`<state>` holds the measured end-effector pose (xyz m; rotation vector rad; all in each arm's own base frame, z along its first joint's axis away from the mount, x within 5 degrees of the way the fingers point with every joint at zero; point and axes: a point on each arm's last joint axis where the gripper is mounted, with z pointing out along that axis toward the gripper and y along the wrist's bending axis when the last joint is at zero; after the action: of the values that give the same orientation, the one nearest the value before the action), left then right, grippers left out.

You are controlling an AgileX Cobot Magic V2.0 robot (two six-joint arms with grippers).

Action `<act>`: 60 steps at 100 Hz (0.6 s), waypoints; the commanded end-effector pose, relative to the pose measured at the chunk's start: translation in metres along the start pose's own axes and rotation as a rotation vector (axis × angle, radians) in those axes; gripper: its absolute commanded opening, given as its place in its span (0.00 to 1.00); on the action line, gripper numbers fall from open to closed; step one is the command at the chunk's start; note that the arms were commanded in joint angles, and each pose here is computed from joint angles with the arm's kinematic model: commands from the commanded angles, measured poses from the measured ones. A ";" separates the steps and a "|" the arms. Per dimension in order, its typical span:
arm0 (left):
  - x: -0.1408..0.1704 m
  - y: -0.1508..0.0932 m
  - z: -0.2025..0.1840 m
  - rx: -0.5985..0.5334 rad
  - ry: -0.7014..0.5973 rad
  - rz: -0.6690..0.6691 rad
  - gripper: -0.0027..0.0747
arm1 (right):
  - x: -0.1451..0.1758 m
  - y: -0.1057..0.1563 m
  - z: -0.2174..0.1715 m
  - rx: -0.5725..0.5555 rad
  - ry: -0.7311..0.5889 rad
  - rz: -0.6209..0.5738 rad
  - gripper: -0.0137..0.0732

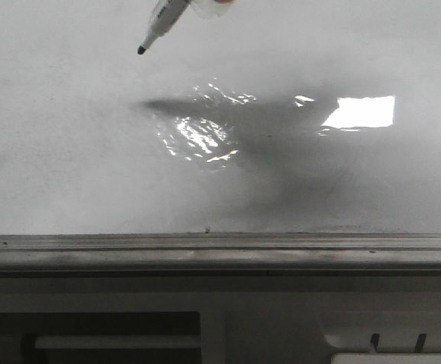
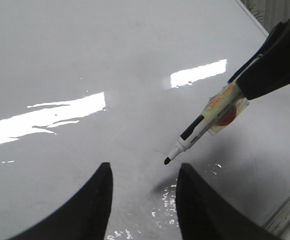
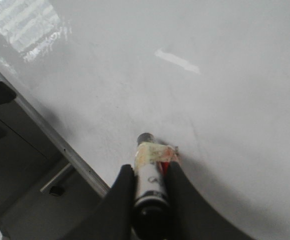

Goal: Write number 9 on whiteboard

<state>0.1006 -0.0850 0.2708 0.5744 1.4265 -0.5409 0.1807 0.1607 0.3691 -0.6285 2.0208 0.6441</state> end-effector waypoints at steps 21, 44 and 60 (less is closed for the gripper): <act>-0.021 0.001 0.001 -0.003 -0.146 -0.020 0.39 | -0.023 -0.015 -0.007 0.060 -0.115 0.032 0.08; -0.021 0.001 0.001 -0.002 -0.152 -0.020 0.39 | -0.037 -0.023 0.023 0.078 -0.116 0.053 0.08; -0.021 0.001 0.001 -0.002 -0.152 -0.020 0.39 | -0.026 -0.011 0.043 0.023 0.056 0.039 0.08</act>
<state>0.1003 -0.0848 0.2744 0.5578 1.3901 -0.5525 0.2264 0.1823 0.3646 -0.5449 2.0976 0.6626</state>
